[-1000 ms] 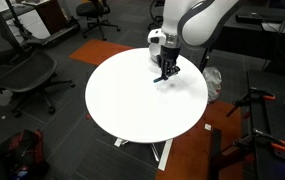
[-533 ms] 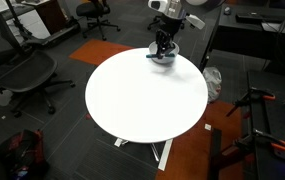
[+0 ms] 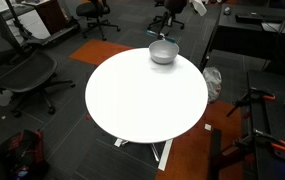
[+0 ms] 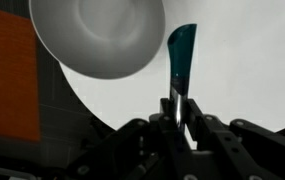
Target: Put the marker in the bowl
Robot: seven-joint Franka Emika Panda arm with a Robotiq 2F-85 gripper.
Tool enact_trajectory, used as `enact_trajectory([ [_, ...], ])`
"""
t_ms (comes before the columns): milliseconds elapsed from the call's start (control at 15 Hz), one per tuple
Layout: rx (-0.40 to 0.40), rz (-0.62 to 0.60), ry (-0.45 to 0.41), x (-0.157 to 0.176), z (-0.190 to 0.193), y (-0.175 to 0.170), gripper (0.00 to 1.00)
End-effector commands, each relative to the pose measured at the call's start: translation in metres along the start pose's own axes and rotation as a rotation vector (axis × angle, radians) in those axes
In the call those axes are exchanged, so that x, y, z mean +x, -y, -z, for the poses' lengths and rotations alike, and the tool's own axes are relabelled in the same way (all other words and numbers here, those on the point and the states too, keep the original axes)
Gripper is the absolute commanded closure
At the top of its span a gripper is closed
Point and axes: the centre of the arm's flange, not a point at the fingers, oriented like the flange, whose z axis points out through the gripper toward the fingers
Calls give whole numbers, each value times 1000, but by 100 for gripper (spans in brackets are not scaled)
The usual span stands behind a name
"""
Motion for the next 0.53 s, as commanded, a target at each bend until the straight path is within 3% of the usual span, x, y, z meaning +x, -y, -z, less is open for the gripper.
enact_trajectory([
  [0,-48,-144,-37,-1,6,-26,95],
  [467,-96,-318,-10,-5,-12,-62,95],
])
